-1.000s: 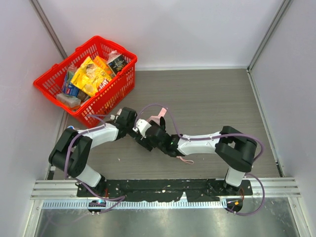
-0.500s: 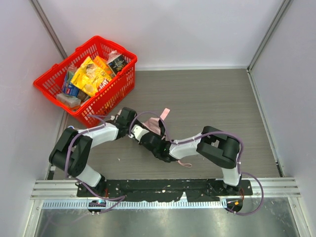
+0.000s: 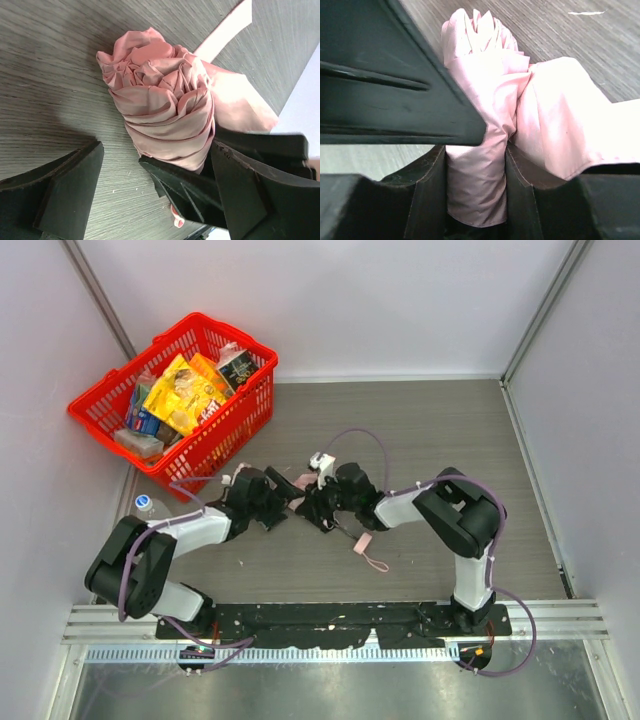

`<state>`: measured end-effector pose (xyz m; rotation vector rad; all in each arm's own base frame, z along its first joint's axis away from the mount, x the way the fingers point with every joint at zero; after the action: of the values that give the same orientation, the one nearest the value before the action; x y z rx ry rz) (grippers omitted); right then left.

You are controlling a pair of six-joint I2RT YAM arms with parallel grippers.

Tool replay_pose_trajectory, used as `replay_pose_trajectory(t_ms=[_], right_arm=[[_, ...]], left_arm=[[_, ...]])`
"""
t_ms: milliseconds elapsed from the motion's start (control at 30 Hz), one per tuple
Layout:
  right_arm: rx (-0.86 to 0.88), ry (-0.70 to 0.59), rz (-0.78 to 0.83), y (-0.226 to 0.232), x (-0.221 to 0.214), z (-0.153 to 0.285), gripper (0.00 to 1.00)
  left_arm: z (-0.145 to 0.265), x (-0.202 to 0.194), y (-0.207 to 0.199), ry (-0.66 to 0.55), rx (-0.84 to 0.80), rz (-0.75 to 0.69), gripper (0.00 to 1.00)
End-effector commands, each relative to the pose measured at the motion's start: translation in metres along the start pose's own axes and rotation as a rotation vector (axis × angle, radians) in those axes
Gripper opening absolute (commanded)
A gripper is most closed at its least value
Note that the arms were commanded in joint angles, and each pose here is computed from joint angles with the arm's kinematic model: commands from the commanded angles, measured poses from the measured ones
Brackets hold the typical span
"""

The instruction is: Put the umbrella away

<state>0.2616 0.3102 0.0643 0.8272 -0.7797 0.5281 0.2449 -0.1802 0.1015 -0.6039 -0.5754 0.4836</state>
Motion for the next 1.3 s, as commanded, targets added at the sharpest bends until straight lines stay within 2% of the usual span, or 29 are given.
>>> replay_pose_trajectory(t_ms=[0, 133, 367, 400, 467, 533, 667, 767, 800, 867, 900, 933, 967, 1000, 1033, 1067, 1100, 1267], right_arm=[[0.189, 0.323, -0.374, -0.012, -0.07, 0.017, 0.01], [0.307, 0.308, -0.488, -0.016, -0.069, 0.015, 0.01], [0.403, 0.304, -0.544, -0.016, -0.059, 0.011, 0.01], [0.406, 0.314, -0.555, -0.016, -0.061, 0.01, 0.01], [0.416, 0.313, -0.556, -0.015, -0.058, 0.009, 0.01], [0.417, 0.315, -0.558, -0.015, -0.057, 0.008, 0.01], [0.382, 0.328, -0.557, -0.017, -0.056, 0.008, 0.01], [0.353, 0.305, -0.532, -0.013, -0.041, 0.01, 0.01], [0.287, 0.313, -0.527, -0.017, -0.043, 0.011, 0.01], [0.19, 0.296, -0.49, -0.02, -0.033, 0.015, 0.1], [0.113, 0.284, -0.463, -0.022, -0.028, 0.019, 0.2], [0.084, 0.281, -0.45, -0.021, -0.022, 0.021, 0.25], [0.021, 0.288, -0.407, -0.02, -0.018, 0.026, 0.36], [-0.002, 0.28, -0.37, -0.017, -0.009, 0.026, 0.41], [-0.052, 0.297, -0.312, -0.012, -0.007, 0.031, 0.61], [-0.064, 0.266, -0.259, -0.005, 0.009, 0.033, 0.67], [-0.127, 0.286, -0.189, -0.001, 0.007, 0.035, 0.72], [-0.393, 0.223, 0.104, 0.023, 0.042, 0.04, 0.8]], left_arm=[[-0.002, -0.014, 0.026, 0.037, 0.085, -0.054, 0.96], [-0.012, -0.017, 0.031, 0.065, 0.132, -0.038, 0.97], [-0.029, -0.015, 0.041, 0.072, 0.249, -0.068, 0.88], [-0.03, -0.015, 0.042, 0.076, 0.254, -0.078, 0.84], [-0.032, -0.019, 0.048, 0.078, 0.257, -0.083, 0.75], [-0.032, -0.023, 0.053, 0.075, 0.237, -0.084, 0.57], [-0.03, -0.029, 0.059, 0.092, 0.222, -0.089, 0.09], [-0.026, -0.036, 0.059, 0.159, 0.213, -0.083, 0.0], [-0.025, -0.037, 0.06, 0.171, 0.216, -0.077, 0.0], [-0.022, -0.04, 0.06, 0.194, 0.218, -0.064, 0.0], [-0.021, -0.042, 0.061, 0.206, 0.225, -0.058, 0.0], [-0.02, -0.043, 0.062, 0.22, 0.229, -0.049, 0.0], [-0.019, -0.044, 0.06, 0.232, 0.231, -0.039, 0.0], [-0.018, -0.044, 0.06, 0.243, 0.237, -0.03, 0.0], [-0.017, -0.045, 0.06, 0.251, 0.243, -0.02, 0.0], [-0.015, -0.046, 0.061, 0.271, 0.265, -0.017, 0.0], [-0.014, -0.046, 0.06, 0.282, 0.28, -0.016, 0.0], [-0.011, -0.045, 0.061, 0.295, 0.335, -0.017, 0.0]])
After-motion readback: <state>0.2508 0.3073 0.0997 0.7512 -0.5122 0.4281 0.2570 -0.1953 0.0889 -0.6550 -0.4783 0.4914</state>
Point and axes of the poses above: each gripper's point midway between its finger pads, its own z axis back along the fingers, its own y axis along the line the jaws close on, x = y × z, the point moved 8 cm from there along z, back along the fingers, and after that the axes turned 13 degrees about -z, right-handed, at the moved point
